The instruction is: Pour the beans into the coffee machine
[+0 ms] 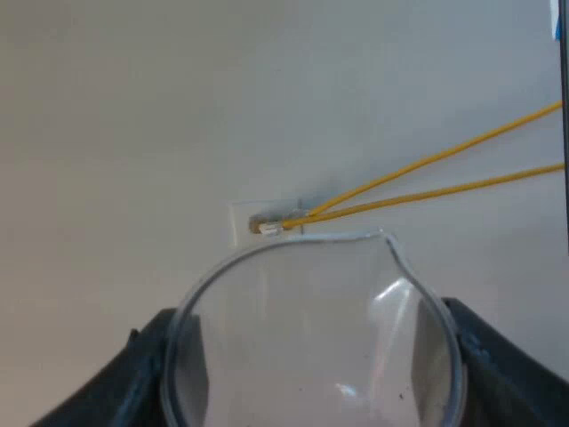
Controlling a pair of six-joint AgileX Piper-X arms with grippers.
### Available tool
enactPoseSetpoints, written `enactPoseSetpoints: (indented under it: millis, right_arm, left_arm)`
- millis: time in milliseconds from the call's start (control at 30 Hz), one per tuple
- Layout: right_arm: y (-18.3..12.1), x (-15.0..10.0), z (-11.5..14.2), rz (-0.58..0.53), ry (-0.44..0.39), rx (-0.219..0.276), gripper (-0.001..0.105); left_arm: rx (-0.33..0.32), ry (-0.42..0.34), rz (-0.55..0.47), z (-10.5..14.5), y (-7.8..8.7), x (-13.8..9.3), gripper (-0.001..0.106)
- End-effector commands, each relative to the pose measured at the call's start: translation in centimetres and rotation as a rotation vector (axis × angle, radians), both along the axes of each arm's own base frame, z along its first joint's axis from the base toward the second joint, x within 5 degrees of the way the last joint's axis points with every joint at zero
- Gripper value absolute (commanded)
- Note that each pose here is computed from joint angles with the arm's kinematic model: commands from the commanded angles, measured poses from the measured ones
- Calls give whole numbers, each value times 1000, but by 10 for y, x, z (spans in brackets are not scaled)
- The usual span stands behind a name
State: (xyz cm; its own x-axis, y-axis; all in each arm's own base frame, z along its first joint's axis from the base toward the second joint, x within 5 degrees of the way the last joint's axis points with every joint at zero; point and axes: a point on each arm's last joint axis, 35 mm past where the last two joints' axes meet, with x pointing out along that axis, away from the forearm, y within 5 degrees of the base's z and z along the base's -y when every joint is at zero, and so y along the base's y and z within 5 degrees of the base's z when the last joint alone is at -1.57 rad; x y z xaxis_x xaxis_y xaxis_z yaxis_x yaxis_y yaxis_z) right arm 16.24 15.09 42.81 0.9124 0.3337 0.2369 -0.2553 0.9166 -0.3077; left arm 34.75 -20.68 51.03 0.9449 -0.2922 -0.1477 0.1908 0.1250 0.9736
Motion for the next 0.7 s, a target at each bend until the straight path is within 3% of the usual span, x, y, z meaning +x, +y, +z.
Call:
enactPoseSetpoints:
  millis: [33, 700]
  right_arm:
    - [-2, -1, 6, -5, -22, 13, 74]
    - [-2, -1, 6, -4, -21, 16, 74]
  left_arm:
    - [34, -40, -13, 6, 0, -3, 1]
    - [222, -122, -114, 7, -3, -3, 1]
